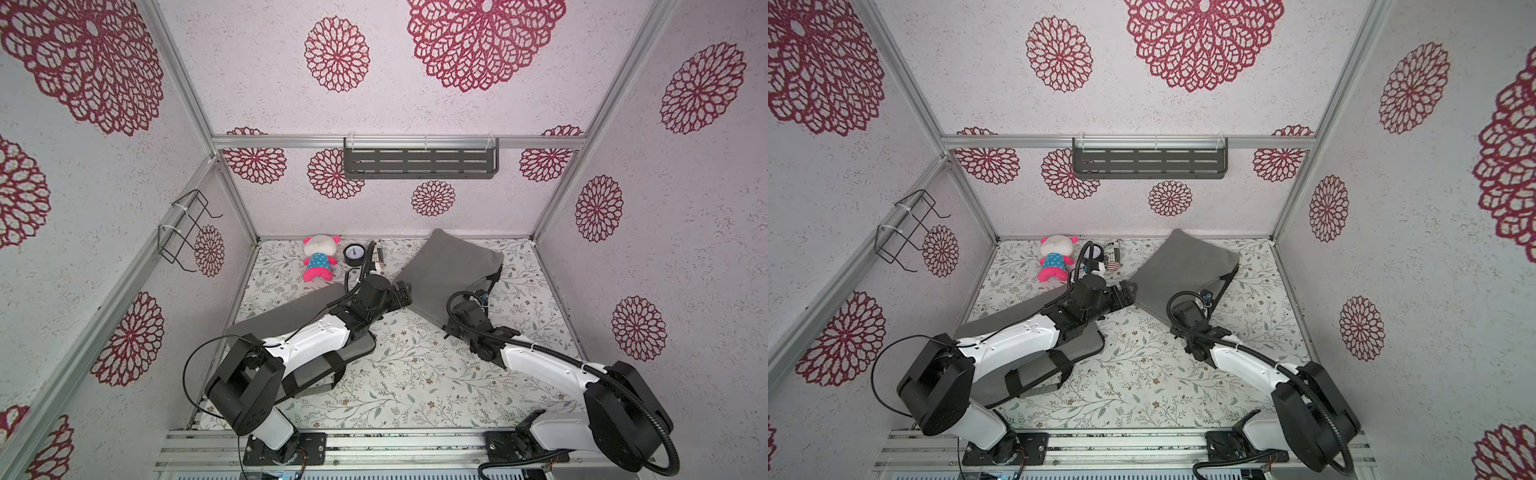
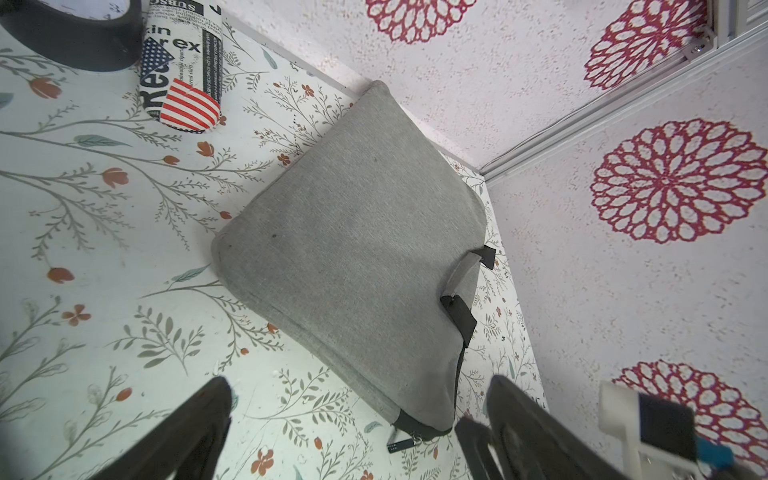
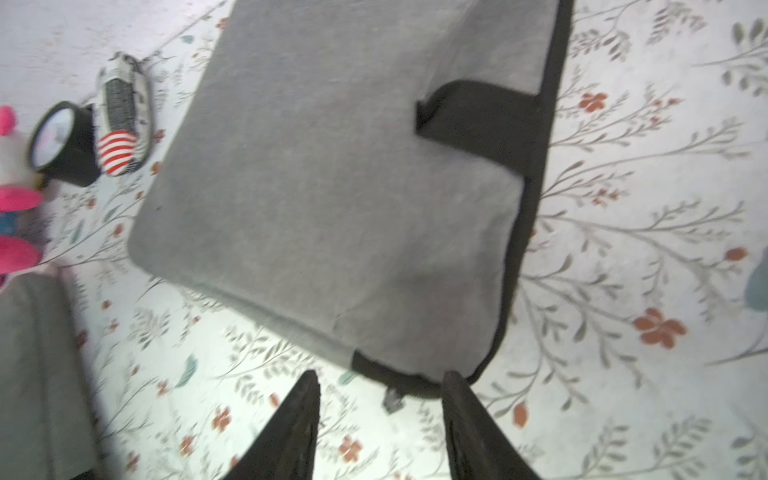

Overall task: Put the mouse into the laptop bag
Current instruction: Zip the zipper on the zippered laptop bag.

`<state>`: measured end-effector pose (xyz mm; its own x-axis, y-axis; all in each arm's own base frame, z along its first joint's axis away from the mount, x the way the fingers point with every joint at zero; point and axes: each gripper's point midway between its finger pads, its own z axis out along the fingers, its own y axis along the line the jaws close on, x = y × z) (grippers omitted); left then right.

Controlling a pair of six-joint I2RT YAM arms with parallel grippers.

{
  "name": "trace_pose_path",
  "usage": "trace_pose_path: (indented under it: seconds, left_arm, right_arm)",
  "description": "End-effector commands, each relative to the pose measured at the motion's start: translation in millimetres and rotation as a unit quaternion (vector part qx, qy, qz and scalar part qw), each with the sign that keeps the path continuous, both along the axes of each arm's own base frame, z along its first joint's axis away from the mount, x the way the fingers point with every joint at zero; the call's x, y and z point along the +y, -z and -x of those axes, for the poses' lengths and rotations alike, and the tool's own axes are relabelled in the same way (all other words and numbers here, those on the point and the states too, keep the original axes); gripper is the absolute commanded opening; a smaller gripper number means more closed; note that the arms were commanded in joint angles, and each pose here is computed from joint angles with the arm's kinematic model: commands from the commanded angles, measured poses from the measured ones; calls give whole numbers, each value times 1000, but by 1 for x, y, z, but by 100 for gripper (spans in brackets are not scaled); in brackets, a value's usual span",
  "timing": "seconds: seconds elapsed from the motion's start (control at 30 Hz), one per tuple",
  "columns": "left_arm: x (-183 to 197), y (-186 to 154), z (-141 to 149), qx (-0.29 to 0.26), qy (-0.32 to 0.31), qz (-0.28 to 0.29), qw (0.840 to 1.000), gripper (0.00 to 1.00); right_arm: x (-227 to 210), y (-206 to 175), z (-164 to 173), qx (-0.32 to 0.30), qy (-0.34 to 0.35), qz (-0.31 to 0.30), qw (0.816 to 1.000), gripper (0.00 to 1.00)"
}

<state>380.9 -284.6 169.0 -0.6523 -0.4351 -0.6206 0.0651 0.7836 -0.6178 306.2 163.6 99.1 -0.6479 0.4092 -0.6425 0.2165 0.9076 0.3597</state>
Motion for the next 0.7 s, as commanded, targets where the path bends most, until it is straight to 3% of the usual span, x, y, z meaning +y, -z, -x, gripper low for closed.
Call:
trace_pose_path:
  seconds: [0.0, 0.23, 0.67]
  left_arm:
    - [-1, 0, -5, 0, -4, 16, 1000, 98]
    - [-2, 3, -3, 4, -2, 21, 1000, 98]
    - [-6, 3, -8, 1, -3, 27, 1000, 98]
  right_arm:
    - [-2, 2, 15, -13, 41, 13, 999, 51]
    - [0, 37, 17, 15, 64, 42, 997, 52]
    - [5, 59, -1, 35, 71, 92, 993, 48]
